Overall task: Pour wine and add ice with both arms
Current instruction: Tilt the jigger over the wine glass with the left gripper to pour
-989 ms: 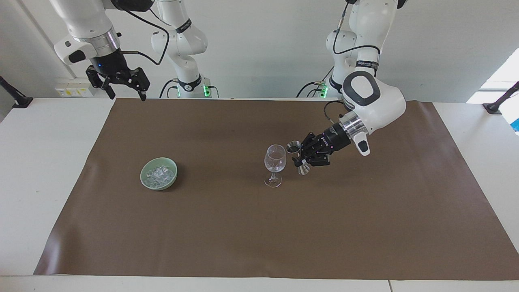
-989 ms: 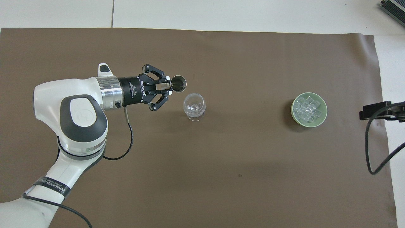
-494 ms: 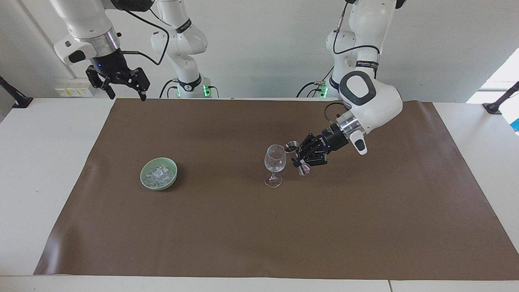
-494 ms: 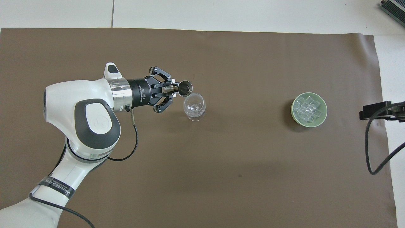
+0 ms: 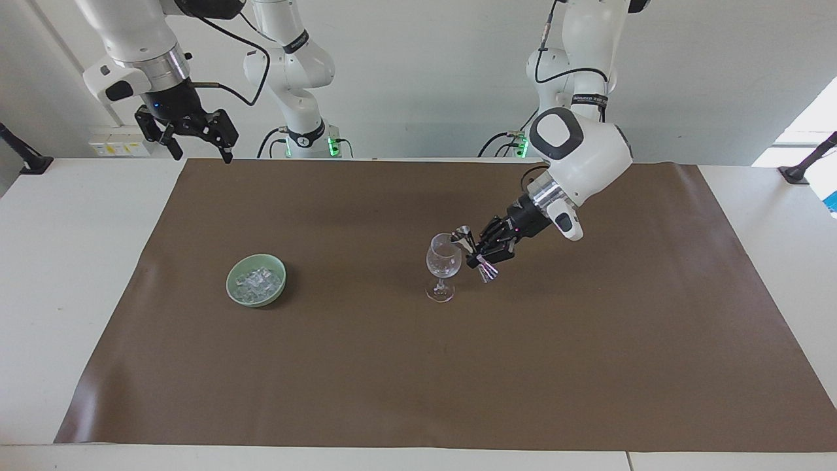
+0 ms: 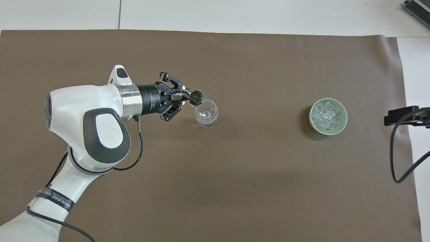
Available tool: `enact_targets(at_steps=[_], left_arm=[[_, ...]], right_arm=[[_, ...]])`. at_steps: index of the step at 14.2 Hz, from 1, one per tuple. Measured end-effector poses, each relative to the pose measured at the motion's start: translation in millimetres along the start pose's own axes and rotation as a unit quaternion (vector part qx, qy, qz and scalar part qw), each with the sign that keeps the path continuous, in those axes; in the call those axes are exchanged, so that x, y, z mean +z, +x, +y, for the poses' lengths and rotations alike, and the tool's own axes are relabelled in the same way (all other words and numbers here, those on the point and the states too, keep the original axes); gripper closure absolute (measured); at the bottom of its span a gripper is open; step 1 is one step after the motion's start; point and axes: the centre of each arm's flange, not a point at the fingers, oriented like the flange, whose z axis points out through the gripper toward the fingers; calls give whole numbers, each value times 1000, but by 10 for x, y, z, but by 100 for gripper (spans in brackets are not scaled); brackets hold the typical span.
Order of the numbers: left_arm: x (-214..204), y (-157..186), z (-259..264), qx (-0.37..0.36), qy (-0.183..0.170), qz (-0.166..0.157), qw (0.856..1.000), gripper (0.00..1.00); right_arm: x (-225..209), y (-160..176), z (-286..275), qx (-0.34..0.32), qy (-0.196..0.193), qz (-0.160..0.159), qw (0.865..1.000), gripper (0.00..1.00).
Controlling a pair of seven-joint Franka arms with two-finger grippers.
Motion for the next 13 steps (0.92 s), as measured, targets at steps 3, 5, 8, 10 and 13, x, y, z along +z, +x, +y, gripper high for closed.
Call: enact_targets(at_steps=[3, 5, 8, 10, 13], left_arm=[[-34, -33, -53, 14, -19, 26, 999, 79], [-11, -118, -123, 23, -29, 38, 999, 79], [9, -187, -149, 58, -21, 55, 997, 79], [9, -197, -144, 75, -15, 64, 995, 79], [-15, -196, -118, 86, -22, 76, 993, 79]], right_arm=[[113, 77, 32, 4, -1, -9, 1000, 0], [173, 145, 68, 8, -2, -13, 1000, 0], [151, 220, 86, 14, -3, -9, 1000, 0], [50, 192, 84, 26, -2, 1, 1000, 0], [-1, 170, 76, 28, -1, 7, 1000, 0]])
